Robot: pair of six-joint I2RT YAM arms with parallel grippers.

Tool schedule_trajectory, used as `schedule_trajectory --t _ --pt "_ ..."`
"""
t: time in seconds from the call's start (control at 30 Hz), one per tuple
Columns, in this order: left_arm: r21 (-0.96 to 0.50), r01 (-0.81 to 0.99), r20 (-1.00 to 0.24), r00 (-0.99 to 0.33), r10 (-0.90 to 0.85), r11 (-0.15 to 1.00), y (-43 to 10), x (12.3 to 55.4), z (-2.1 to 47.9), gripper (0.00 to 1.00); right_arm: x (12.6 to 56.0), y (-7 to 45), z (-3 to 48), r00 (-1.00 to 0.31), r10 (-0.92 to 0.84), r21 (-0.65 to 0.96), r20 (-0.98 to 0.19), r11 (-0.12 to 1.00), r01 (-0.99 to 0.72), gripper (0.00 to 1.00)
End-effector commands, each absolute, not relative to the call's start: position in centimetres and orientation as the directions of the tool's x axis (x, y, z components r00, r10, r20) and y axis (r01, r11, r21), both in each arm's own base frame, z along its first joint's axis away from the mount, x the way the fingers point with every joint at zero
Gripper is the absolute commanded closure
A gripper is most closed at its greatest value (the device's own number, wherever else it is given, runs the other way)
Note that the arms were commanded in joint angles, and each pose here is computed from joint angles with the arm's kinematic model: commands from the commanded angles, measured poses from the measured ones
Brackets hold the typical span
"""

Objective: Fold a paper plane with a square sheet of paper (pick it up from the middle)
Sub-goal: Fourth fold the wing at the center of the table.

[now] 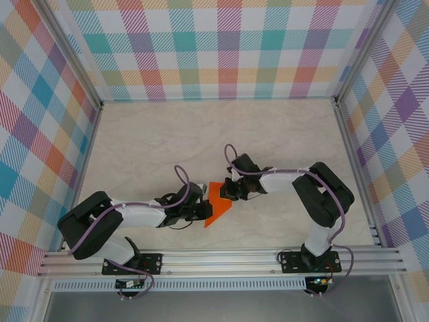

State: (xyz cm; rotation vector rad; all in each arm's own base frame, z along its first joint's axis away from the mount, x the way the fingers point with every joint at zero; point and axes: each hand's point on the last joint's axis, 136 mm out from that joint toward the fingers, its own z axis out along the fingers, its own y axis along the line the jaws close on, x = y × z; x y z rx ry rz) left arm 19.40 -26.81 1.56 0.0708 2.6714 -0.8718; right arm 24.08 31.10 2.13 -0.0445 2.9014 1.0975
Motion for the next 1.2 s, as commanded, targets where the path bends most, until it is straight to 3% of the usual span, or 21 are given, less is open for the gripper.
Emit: schedule_trajectory --t 0.0,0.13,0.27,0.7,0.9,1.17 --pt "-0.394 0.089 -0.195 -0.981 0.011 0.915 -22.2 15.7 -2.9 0.94 24.5 32.2 3.8 -0.995 -0.040 0.700 -0.092 0.708 -0.094 0.97" --pt "-0.406 0.091 -0.200 -0.980 0.009 0.909 -22.6 15.9 -2.7 0.94 24.3 32.7 2.3 -0.997 -0.063 0.705 -0.049 0.705 -0.079 0.97" --pt "-0.436 0.099 -0.205 -0.979 0.009 0.895 -23.4 16.2 -1.9 0.93 24.1 31.3 -0.5 -0.999 -0.043 0.633 -0.012 0.773 -0.041 0.98" --pt "-0.668 0.123 -0.290 -0.951 -0.105 0.734 -27.9 20.6 6.1 0.80 22.9 29.8 -3.4 -0.999 -0.043 0.577 0.027 0.816 -0.020 1.00" --pt "-0.754 0.102 -0.247 -0.960 -0.136 0.649 -29.8 22.0 6.1 0.79 22.7 29.6 -3.6 -0.999 -0.041 0.576 0.033 0.817 -0.015 1.00" --pt "-0.718 0.025 -0.164 -0.977 -0.133 0.696 -28.9 21.0 2.5 0.80 22.7 29.5 -3.6 -0.999 -0.039 0.568 0.028 0.823 -0.016 1.00"
